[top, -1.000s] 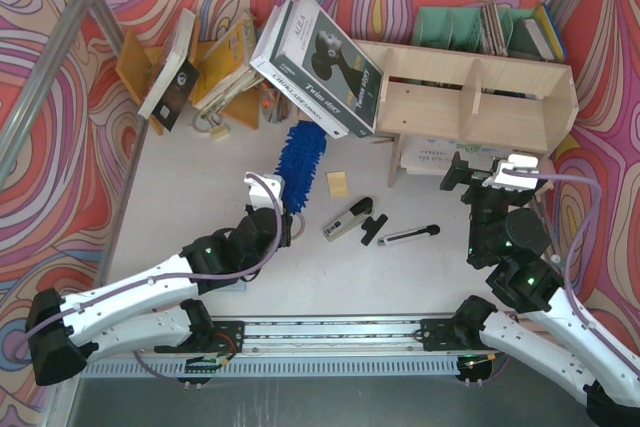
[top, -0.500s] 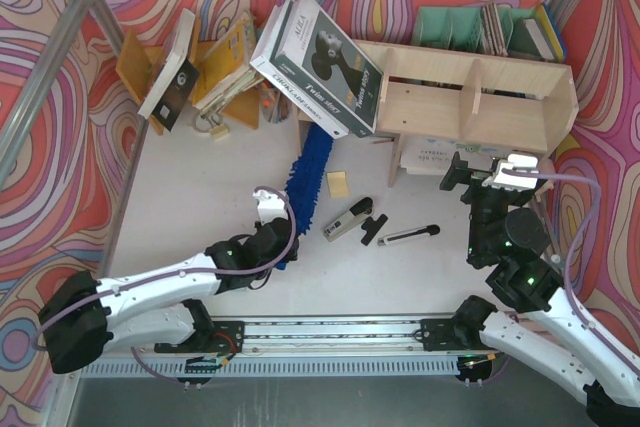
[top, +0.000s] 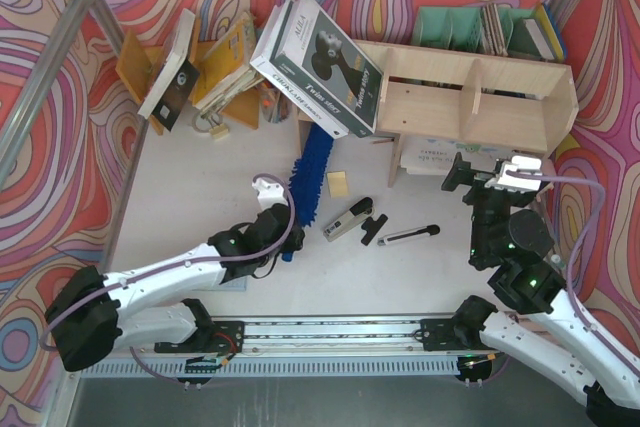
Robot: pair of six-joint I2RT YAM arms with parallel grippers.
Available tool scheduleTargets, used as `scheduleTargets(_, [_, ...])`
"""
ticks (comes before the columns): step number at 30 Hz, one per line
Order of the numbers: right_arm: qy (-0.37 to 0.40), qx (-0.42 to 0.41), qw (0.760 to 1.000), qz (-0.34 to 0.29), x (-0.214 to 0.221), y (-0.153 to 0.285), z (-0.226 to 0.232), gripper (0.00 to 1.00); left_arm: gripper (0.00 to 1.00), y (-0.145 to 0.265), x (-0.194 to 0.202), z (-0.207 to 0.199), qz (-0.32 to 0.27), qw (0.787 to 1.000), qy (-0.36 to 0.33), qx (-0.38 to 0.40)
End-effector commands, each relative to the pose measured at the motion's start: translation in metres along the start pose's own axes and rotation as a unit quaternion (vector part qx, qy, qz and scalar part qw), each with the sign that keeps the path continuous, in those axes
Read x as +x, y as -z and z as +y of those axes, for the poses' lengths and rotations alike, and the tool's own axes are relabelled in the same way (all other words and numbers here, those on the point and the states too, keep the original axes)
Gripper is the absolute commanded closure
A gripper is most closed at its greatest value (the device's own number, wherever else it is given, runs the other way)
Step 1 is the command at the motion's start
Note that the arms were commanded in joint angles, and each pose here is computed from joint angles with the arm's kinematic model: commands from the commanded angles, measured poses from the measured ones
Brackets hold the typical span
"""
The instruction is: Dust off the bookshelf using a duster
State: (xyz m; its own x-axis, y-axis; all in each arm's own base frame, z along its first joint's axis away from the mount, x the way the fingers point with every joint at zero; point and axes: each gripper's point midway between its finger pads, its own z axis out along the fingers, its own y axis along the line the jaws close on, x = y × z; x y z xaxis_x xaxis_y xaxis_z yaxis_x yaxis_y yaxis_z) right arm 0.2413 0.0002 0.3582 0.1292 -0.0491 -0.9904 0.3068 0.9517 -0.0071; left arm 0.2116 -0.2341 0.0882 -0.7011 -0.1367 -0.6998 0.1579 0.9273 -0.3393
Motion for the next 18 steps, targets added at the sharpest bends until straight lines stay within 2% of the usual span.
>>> scheduleTargets(1, [-0.011,0.006,1.000,-0.003,-0.003,0.001,-0.005,0.01,1.00,0.014,-0.046,-0.011,-0.062,0.998,0.018,0.000])
scheduleTargets(12, [-0.014,0.004,1.000,0.001,-0.002,0.001,-0.003,0.01,1.00,0.045,-0.098,-0.051,-0.121,0.991,0.020,0.045])
scheduleTargets(18, [-0.019,0.005,1.000,-0.001,-0.004,0.002,-0.005,0.01,1.00,0.050,-0.101,-0.088,-0.126,0.989,-0.017,0.076])
